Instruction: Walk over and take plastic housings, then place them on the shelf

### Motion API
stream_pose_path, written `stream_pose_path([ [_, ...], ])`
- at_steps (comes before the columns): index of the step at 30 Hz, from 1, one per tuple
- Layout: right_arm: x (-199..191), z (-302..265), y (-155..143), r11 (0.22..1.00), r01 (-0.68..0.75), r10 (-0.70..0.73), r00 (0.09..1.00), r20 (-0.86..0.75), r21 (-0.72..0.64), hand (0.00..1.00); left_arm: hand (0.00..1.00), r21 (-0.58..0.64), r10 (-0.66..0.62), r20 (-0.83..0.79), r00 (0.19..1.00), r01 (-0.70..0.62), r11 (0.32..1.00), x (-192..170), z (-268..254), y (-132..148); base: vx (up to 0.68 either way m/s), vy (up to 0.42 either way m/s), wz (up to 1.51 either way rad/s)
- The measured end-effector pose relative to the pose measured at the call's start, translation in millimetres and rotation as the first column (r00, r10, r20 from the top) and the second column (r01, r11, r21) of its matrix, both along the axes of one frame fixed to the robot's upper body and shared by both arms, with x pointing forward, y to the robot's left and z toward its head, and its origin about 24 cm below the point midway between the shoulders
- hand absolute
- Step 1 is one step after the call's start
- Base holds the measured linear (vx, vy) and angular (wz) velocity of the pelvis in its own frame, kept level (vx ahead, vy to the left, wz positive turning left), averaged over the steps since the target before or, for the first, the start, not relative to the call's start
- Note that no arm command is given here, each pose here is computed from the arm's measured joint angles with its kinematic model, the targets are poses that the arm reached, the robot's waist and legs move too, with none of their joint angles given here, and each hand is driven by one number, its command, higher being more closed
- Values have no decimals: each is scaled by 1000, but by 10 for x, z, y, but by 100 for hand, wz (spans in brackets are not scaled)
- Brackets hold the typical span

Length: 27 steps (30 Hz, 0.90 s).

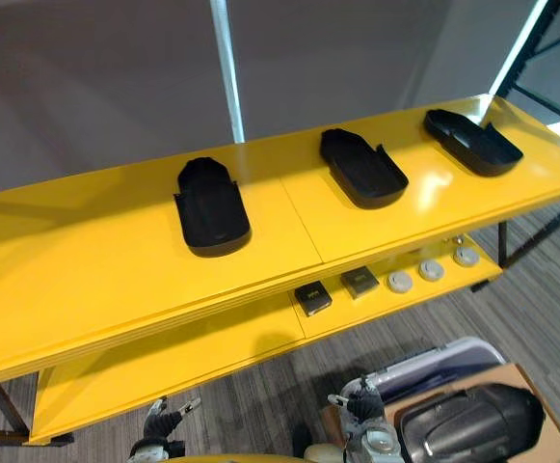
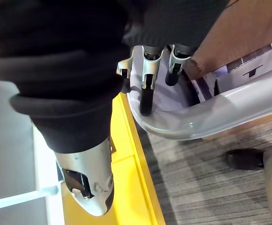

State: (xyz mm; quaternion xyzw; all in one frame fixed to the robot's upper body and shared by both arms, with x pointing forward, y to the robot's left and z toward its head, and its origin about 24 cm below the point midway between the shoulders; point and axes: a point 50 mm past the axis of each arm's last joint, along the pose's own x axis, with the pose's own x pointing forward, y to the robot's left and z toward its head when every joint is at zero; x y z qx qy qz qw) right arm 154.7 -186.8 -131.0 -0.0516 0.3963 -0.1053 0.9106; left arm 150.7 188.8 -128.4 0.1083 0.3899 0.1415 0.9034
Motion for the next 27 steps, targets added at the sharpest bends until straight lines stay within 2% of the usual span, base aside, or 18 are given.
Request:
stream_pose_path([
  [6,262,126,1,1000,-23,24,997,74,-17,0,0,36,-21,38,999,19,999,147,79,88,-147,69,-116],
  [13,299,121,118,997,-82,83,994,76,-13,0,0,26,3,-2,1000,-3,1000,-12,19,91,-16,-78,-87],
  [16,240,73,153,997,-80,79,996,49,1,0,0,0,-8,-6,1000,8,1000,-18,0,-13,-3,-155,-101],
  [20,-83,-71,21,999,-41,40,998,-54,-12,0,0,-1,-17,-17,1000,17,1000,-45,-18,-47,29,-91,-123],
  [27,-68,-35,-85,999,-1,0,1000,-24,-37,0,0,-40,-43,-42,998,41,998,-117,-69,-222,51,137,-103],
])
